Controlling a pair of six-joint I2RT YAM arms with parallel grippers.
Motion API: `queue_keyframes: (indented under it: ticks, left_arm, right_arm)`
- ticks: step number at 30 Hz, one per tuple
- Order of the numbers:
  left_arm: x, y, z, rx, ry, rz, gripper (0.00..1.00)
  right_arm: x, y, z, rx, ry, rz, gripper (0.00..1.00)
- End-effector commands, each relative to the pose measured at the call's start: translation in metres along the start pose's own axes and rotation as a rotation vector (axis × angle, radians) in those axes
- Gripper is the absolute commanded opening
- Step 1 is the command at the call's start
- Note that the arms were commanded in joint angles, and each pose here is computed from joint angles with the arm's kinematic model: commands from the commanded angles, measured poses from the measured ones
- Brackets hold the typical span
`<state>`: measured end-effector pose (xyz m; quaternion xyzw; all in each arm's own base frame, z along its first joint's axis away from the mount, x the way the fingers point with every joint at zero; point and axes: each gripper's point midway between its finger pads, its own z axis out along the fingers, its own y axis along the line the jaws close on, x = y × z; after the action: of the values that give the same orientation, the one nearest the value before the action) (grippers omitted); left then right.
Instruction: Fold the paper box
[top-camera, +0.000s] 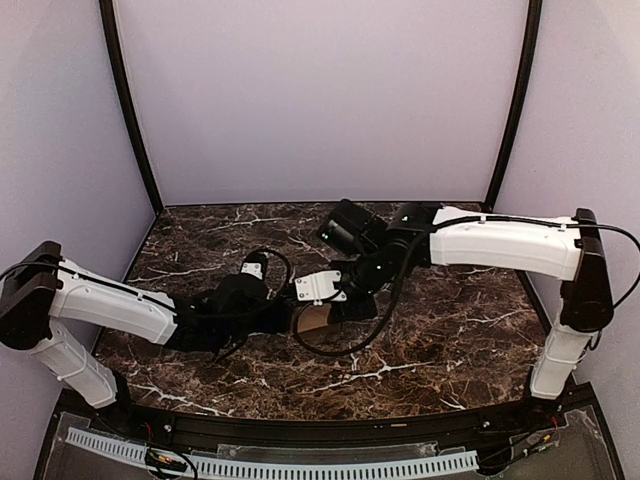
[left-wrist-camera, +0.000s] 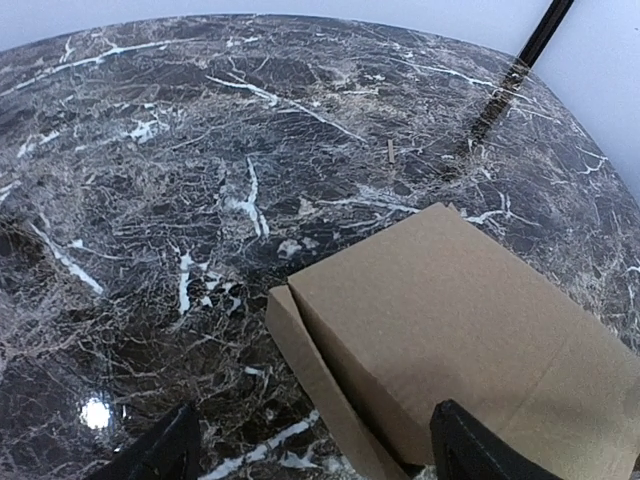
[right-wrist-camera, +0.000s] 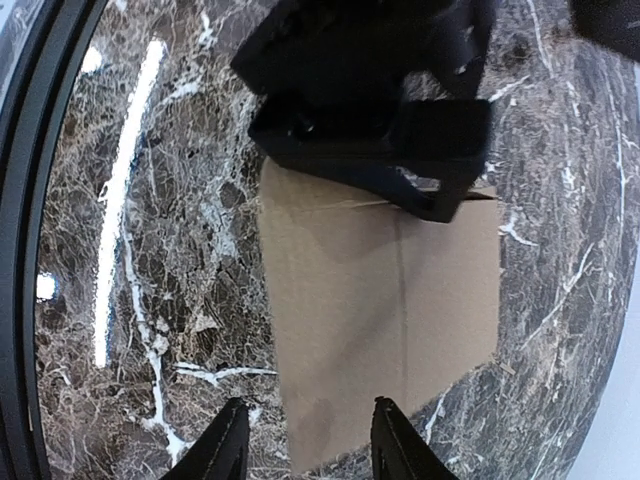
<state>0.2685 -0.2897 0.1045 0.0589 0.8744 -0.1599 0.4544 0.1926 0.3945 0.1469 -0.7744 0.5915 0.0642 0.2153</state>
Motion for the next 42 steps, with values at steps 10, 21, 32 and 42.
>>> queue_keyframes:
  ticks: [10, 21, 32, 42]
  left_arm:
    - [0.013, -0.017, 0.036, 0.044, 0.097, -0.032, 0.75]
    - [0.027, -0.007, 0.040, 0.015, 0.123, 0.031, 0.74]
    - [0.017, -0.021, 0.041, 0.063, 0.094, 0.057, 0.74]
    - [0.029, -0.049, 0.029, 0.239, 0.190, -0.096, 0.69]
  right_arm:
    - [0.014, -0.067, -0.042, -0.056, -0.271, 0.425, 0.49]
    - [0.075, -0.083, 0.034, -0.270, -0.315, 0.880, 0.54]
    - [0.083, -0.066, 0.070, -0.465, -0.351, 0.997, 0.49]
    - [0.094, -0.067, 0.080, -0.470, -0.342, 1.053, 0.38]
